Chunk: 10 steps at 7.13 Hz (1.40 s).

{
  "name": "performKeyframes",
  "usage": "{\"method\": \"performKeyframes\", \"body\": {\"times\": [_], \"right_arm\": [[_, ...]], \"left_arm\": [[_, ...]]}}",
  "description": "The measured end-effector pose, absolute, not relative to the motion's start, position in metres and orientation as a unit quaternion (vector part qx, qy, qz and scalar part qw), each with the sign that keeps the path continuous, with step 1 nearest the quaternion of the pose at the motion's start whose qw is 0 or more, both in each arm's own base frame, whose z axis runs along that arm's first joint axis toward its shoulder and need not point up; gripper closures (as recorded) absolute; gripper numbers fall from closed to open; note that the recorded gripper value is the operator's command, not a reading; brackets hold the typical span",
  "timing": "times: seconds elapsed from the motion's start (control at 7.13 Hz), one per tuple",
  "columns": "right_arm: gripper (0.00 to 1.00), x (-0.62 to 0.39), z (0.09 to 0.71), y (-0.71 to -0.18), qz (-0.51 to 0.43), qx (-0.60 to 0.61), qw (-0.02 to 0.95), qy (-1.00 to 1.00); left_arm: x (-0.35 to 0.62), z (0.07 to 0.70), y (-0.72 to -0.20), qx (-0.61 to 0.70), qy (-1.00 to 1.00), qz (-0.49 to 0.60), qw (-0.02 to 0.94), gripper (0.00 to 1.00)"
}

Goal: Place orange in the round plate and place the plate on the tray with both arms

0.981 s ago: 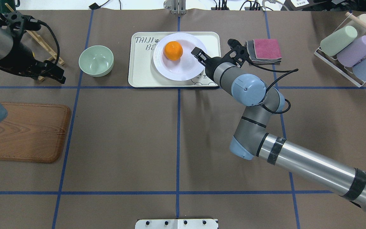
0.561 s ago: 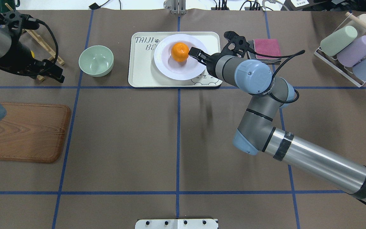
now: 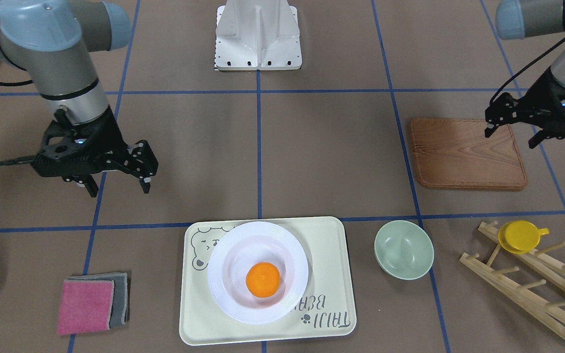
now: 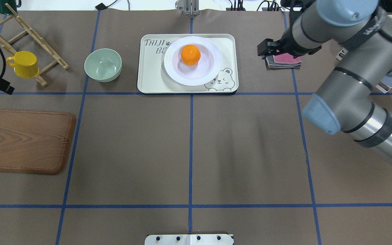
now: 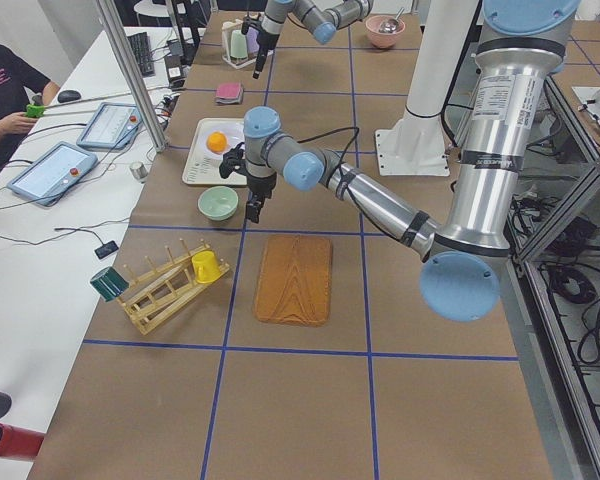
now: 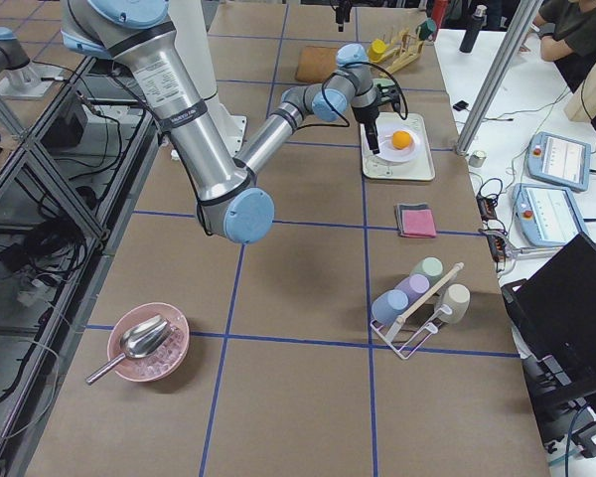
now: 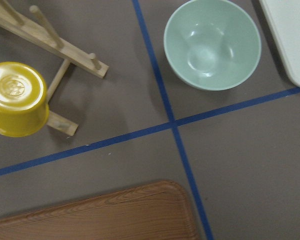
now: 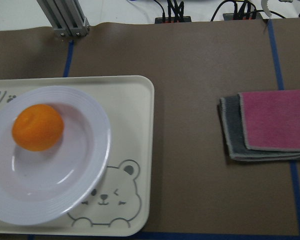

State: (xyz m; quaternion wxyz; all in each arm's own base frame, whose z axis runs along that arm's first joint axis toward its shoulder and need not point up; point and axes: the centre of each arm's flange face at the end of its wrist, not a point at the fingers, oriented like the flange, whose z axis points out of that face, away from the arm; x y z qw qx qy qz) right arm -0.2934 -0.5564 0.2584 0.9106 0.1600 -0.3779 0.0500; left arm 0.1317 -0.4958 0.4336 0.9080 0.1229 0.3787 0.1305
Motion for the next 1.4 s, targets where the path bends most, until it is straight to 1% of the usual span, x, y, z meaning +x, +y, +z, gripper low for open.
{"method": "performKeyframes", "body": {"times": [0.14,0.28,0.56,0.7,1.12,1.4], "right_arm": [[0.0,-0.238,0.289,-0.565,0.036,0.138,0.915,-0.378],[0.0,-0.181,0.328,-0.571,0.004,0.117,0.92,-0.375],[0.0,-0.089,0.402,-0.565,-0.059,0.089,0.932,-0.345],[0.0,-0.053,0.435,-0.554,-0.07,0.071,0.936,-0.337],[0.0,0.007,0.527,-0.499,-0.048,0.01,0.939,-0.341],[0.0,0.017,0.55,-0.478,-0.041,-0.006,0.937,-0.346]], "left_arm": [[0.104,0.456,-0.49,0.123,0.37,0.136,0.911,0.02],[0.078,0.476,-0.482,0.123,0.367,0.14,0.912,0.02],[0.044,0.508,-0.466,0.114,0.362,0.136,0.915,0.02],[0.033,0.523,-0.458,0.105,0.36,0.127,0.918,0.02],[0.004,0.565,-0.434,0.077,0.377,0.1,0.918,0.02],[-0.003,0.576,-0.427,0.07,0.382,0.095,0.917,0.02]]}}
